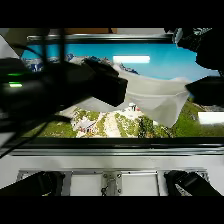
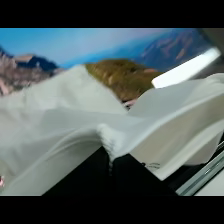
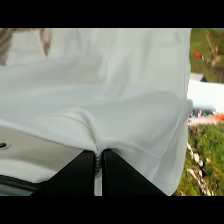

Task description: Fold the clothes and pants, and hang the long-sleeved shirts on hangers.

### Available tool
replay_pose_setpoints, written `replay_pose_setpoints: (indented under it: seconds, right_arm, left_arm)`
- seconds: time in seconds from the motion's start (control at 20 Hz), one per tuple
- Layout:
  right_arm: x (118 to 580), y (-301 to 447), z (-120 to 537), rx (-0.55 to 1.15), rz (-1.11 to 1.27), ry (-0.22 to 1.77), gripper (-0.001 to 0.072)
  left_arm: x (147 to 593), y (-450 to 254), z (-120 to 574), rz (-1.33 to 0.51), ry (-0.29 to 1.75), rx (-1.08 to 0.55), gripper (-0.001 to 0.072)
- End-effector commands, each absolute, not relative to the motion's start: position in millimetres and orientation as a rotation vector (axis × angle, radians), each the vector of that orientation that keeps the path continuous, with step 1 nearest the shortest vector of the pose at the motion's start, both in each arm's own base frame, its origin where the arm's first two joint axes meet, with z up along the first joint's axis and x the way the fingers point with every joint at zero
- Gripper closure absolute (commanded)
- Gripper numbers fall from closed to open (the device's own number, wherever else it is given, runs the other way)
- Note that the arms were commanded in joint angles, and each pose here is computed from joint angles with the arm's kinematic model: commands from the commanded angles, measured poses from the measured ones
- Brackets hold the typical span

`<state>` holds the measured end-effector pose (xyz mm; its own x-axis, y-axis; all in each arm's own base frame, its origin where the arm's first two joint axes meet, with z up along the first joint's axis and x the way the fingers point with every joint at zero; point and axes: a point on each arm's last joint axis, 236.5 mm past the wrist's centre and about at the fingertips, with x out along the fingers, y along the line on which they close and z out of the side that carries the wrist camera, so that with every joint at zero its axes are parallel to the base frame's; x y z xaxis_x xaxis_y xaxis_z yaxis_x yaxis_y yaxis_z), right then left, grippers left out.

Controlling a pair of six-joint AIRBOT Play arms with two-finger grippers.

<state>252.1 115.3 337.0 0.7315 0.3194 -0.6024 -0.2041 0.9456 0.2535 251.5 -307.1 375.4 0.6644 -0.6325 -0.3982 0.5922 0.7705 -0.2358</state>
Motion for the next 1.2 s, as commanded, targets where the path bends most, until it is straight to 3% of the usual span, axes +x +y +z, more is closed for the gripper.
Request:
replay_pose_setpoints:
  seconds: [0.0, 0.25, 0.4, 0.5, 0.65, 0.85, 1.0, 1.15]
  right_arm:
    - [230.2, 112.8, 413.0, 0.229, 0.372, 0.488, 0.0681]
    - [246.2, 120.8, 408.0, 0.220, 0.369, 0.507, 0.0682]
    - [274.9, 114.1, 358.9, 0.076, 0.276, 0.671, 0.0681]
    - [287.9, 111.5, 308.9, -0.024, 0.221, 0.851, 0.0681]
    - [287.1, 115.4, 222.6, -0.120, 0.192, 1.118, 0.0682]
    - [236.8, 100.6, 105.0, -0.202, 0.146, 1.465, 0.0681]
    - [205.3, 111.2, 66.0, -0.181, 0.206, 1.616, 0.0681]
    - [205.2, 121.7, 68.2, -0.147, 0.247, 1.599, 0.0681]
  left_arm:
    - [220.4, -296.3, 457.3, -0.808, 0.278, -0.155, 0.0688]
    - [255.7, -296.3, 445.5, -0.717, 0.281, -0.093, 0.0688]
    - [305.8, -268.0, 370.4, -0.545, 0.477, -0.044, 0.0688]
    - [312.4, -260.3, 299.5, -0.521, 0.719, -0.079, 0.0688]
    - [286.0, -269.4, 181.7, -0.570, 1.070, -0.064, 0.0688]
    - [201.3, -275.9, 37.8, -0.590, 1.439, 0.048, 0.0687]
    - [160.0, -295.7, 6.6, -0.661, 1.515, 0.026, 0.0688]
    - [152.5, -302.0, 12.3, -0.694, 1.504, 0.064, 0.0688]
